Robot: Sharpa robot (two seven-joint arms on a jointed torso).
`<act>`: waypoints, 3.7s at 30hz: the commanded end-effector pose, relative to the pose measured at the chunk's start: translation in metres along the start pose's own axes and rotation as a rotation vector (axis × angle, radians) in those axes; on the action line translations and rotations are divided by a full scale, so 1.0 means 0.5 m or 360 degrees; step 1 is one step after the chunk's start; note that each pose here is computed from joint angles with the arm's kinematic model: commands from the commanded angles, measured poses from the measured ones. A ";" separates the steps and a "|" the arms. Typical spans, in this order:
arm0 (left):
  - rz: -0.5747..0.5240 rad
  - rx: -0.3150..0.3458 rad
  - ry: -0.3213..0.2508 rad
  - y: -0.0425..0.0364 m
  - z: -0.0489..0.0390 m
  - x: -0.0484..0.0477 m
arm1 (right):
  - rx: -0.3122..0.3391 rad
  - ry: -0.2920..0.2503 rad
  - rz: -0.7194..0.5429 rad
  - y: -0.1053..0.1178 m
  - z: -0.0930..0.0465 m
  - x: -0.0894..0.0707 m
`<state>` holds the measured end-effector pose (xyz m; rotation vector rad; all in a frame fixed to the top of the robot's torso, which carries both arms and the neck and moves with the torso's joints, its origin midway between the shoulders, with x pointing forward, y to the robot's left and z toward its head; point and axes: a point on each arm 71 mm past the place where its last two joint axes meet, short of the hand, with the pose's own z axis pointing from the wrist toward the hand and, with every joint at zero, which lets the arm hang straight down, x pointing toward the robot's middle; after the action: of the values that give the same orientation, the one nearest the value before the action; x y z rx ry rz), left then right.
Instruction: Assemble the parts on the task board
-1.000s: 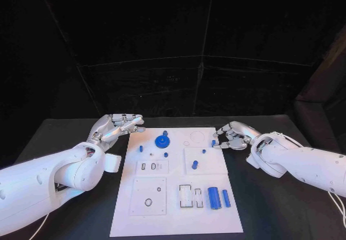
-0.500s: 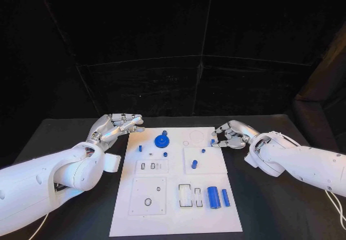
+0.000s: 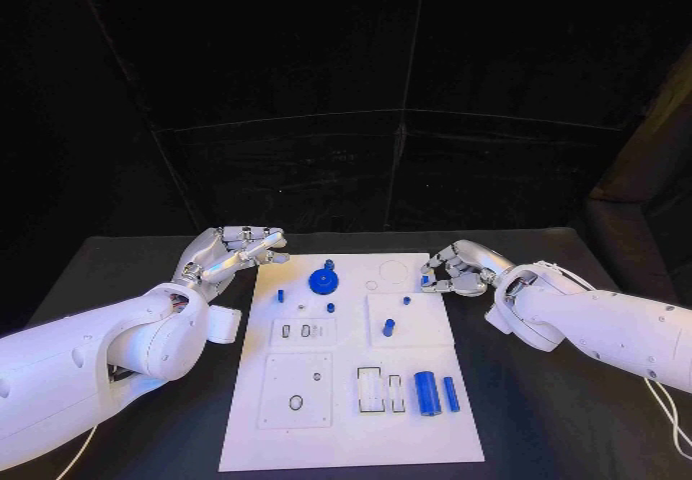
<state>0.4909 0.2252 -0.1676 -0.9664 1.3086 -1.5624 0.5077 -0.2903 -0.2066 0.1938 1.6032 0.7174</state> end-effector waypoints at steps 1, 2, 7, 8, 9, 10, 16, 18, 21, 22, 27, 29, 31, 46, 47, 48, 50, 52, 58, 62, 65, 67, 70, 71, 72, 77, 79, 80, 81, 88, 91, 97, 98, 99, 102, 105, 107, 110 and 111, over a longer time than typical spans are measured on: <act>-0.0005 0.0009 0.0022 -0.002 0.001 0.003 | 0.0017 0.0030 -0.0012 0.001 0.003 0.003; -0.0005 0.0009 0.0022 -0.002 0.001 0.003 | 0.0018 0.0030 -0.0013 0.001 0.003 0.004; -0.0005 0.0008 0.0022 -0.002 0.001 0.002 | 0.0029 0.0031 -0.0024 0.000 0.005 0.005; -0.0005 0.0008 0.0022 -0.002 0.001 0.002 | 0.0030 0.0031 -0.0025 0.000 0.005 0.005; -0.0005 0.0007 0.0022 -0.002 0.001 0.002 | 0.0030 0.0032 -0.0026 0.001 0.006 0.005; -0.0005 0.0007 0.0021 -0.002 0.001 0.002 | 0.0031 0.0032 -0.0027 0.001 0.006 0.005; -0.0005 0.0007 0.0022 -0.002 0.001 0.002 | 0.0041 0.0036 -0.0040 0.001 0.008 0.007; -0.0005 0.0006 0.0022 -0.002 0.001 0.002 | 0.0047 0.0035 -0.0043 -0.001 0.009 0.007; -0.0005 0.0006 0.0022 -0.002 0.001 0.002 | 0.0056 0.0036 -0.0052 -0.003 0.010 0.007; -0.0005 0.0006 0.0021 -0.002 0.001 0.002 | 0.0058 0.0037 -0.0054 -0.003 0.010 0.007; -0.0005 0.0006 0.0021 -0.002 0.001 0.002 | 0.0059 0.0040 -0.0059 -0.003 0.012 0.008; -0.0005 0.0005 0.0021 -0.002 0.001 0.002 | 0.0057 0.0040 -0.0059 -0.002 0.012 0.009; -0.0005 0.0005 0.0021 -0.002 0.001 0.002 | 0.0054 0.0040 -0.0059 -0.001 0.013 0.009; -0.0004 0.0002 0.0020 -0.001 0.001 0.001 | 0.0003 -0.0034 -0.0048 0.006 0.014 0.004; -0.0004 0.0002 0.0020 -0.001 0.001 0.001 | 0.0002 -0.0045 -0.0048 0.006 0.014 0.003; -0.0004 0.0002 0.0020 -0.001 0.001 0.001 | 0.0000 -0.0058 -0.0049 0.007 0.013 0.002; -0.0004 0.0001 0.0020 -0.001 0.001 0.001 | -0.0003 -0.0081 -0.0049 0.008 0.013 0.000; -0.0003 0.0001 0.0019 -0.001 0.001 0.000 | -0.0010 -0.0110 -0.0049 0.011 0.011 -0.002; -0.0001 -0.0001 0.0015 -0.001 0.001 -0.002 | -0.0028 -0.0155 -0.0027 0.034 0.000 -0.002; 0.0000 -0.0002 0.0013 0.000 0.002 -0.003 | -0.0041 -0.0155 -0.0019 0.064 -0.009 0.005; 0.0000 -0.0007 0.0015 0.001 0.004 -0.004 | -0.0051 -0.0135 -0.0025 0.101 -0.008 0.014; -0.0002 -0.0010 0.0018 0.002 0.005 -0.003 | -0.0064 -0.0114 -0.0031 0.122 -0.007 0.023; -0.0005 -0.0014 0.0024 0.003 0.006 -0.002 | -0.0100 -0.0078 -0.0049 0.159 -0.002 0.042; -0.0006 -0.0015 0.0026 0.004 0.007 -0.002 | -0.0111 -0.0068 -0.0055 0.170 0.001 0.048; -0.0006 -0.0017 0.0027 0.004 0.007 -0.002 | -0.0126 -0.0057 -0.0063 0.184 0.004 0.056; -0.0005 -0.0020 0.0025 0.005 0.009 -0.003 | -0.0204 0.0013 -0.0092 0.242 0.024 0.095; -0.0004 -0.0021 0.0025 0.006 0.010 -0.003 | -0.0233 0.0036 -0.0104 0.261 0.032 0.110; -0.0004 -0.0022 0.0024 0.006 0.010 -0.003 | -0.0249 0.0048 -0.0112 0.272 0.036 0.117; -0.0003 -0.0022 0.0023 0.006 0.011 -0.004 | -0.0263 0.0061 -0.0123 0.281 0.040 0.125; 0.0000 -0.0027 0.0020 0.007 0.014 -0.003 | -0.0299 0.0148 -0.0217 0.326 0.058 0.177; 0.0001 -0.0029 0.0019 0.007 0.015 -0.003 | -0.0302 0.0174 -0.0248 0.337 0.061 0.197; 0.0003 -0.0034 0.0017 0.006 0.015 -0.003 | -0.0306 0.0225 -0.0272 0.351 0.067 0.227; 0.0003 -0.0034 0.0017 0.006 0.015 -0.003 | -0.0306 0.0232 -0.0275 0.353 0.068 0.231; 0.0003 -0.0034 0.0017 0.006 0.015 -0.003 | -0.0307 0.0239 -0.0277 0.355 0.069 0.235; 0.0003 -0.0035 0.0016 0.006 0.016 -0.003 | -0.0308 0.0256 -0.0285 0.359 0.071 0.244; 0.0002 -0.0038 0.0018 0.006 0.016 -0.002 | -0.0308 0.0269 -0.0292 0.361 0.071 0.250; 0.0001 -0.0041 0.0021 0.006 0.016 -0.002 | -0.0306 0.0279 -0.0300 0.362 0.071 0.255; -0.0001 -0.0043 0.0025 0.006 0.015 -0.001 | -0.0303 0.0288 -0.0310 0.362 0.072 0.260; -0.0002 -0.0044 0.0026 0.007 0.015 -0.001 | -0.0300 0.0292 -0.0312 0.362 0.072 0.262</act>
<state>0.4989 0.2250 -0.1712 -0.9832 1.3375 -1.5440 0.4673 -0.0687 -0.2160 -0.1396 1.6761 0.7714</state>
